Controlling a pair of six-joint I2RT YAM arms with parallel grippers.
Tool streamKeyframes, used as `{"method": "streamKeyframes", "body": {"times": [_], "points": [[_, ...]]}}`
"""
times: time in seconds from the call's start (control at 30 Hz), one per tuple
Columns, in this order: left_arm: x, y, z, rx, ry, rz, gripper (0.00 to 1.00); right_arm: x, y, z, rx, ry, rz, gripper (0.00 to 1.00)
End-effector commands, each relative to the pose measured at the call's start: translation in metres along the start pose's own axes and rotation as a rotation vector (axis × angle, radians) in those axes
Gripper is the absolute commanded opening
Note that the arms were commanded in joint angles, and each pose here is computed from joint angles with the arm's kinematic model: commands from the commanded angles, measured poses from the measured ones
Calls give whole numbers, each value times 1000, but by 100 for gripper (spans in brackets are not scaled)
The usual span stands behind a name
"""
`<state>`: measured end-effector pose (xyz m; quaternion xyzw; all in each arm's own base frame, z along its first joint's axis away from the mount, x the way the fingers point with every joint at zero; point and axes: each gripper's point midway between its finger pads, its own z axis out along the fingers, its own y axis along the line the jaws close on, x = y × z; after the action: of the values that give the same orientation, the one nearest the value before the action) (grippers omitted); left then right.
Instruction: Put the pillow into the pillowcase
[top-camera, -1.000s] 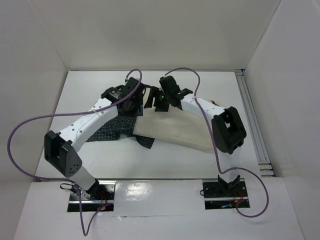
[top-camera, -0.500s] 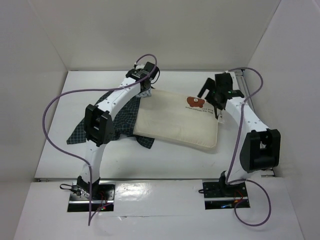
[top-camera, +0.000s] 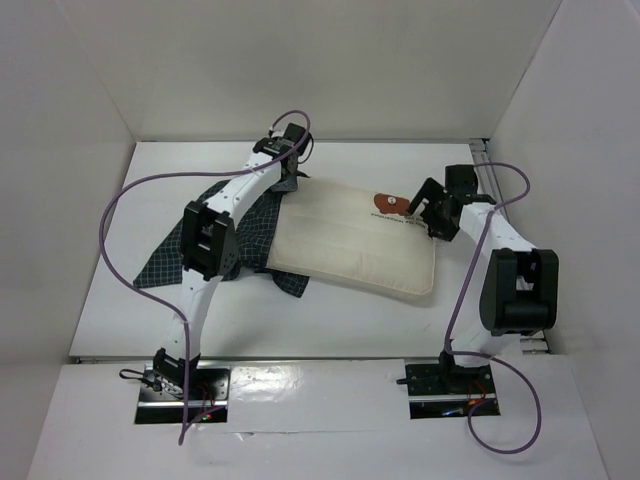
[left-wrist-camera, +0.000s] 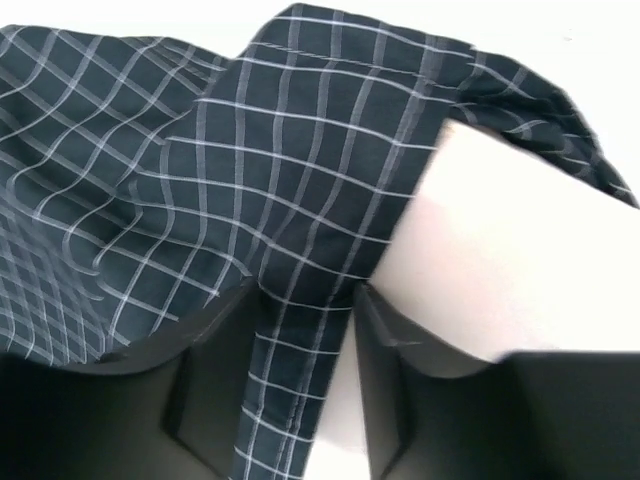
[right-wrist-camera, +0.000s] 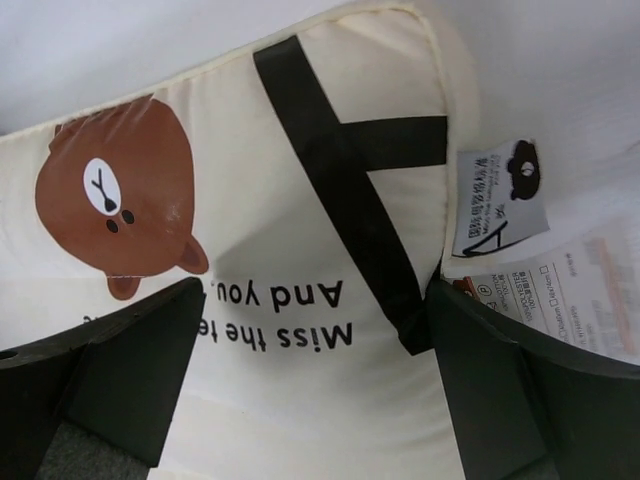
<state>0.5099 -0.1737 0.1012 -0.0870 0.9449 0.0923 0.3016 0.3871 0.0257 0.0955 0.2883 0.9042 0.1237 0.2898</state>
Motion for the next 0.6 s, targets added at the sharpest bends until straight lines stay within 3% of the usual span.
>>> {"method": "streamKeyframes", "body": {"times": [0.0,0.13,0.2,0.37,0.43,0.47,0.5,0.57], "points": [[-9,-18,-2,86,-17,19,50,9,11,12,-89,39,-4,100],[-8,-24,-3,122,-10,39,17,25,11,19,-130,80,-3,91],[-8,-23,-5,122,-10,39,2,31,13,19,-151,99,-3,81],[-10,-22,-11,135,-13,45,0,37,14,18,-175,115,-12,73],[-14,-24,-15,151,-24,38,0,36,18,15,-200,103,-17,56],[-14,-28,-19,181,-22,52,0,34,21,15,-217,100,-19,21],[-13,-37,-23,204,-32,82,0,40,30,11,-240,109,-38,6],[-16,-52,-39,265,-58,113,0,46,40,10,-261,114,-65,0]]}}
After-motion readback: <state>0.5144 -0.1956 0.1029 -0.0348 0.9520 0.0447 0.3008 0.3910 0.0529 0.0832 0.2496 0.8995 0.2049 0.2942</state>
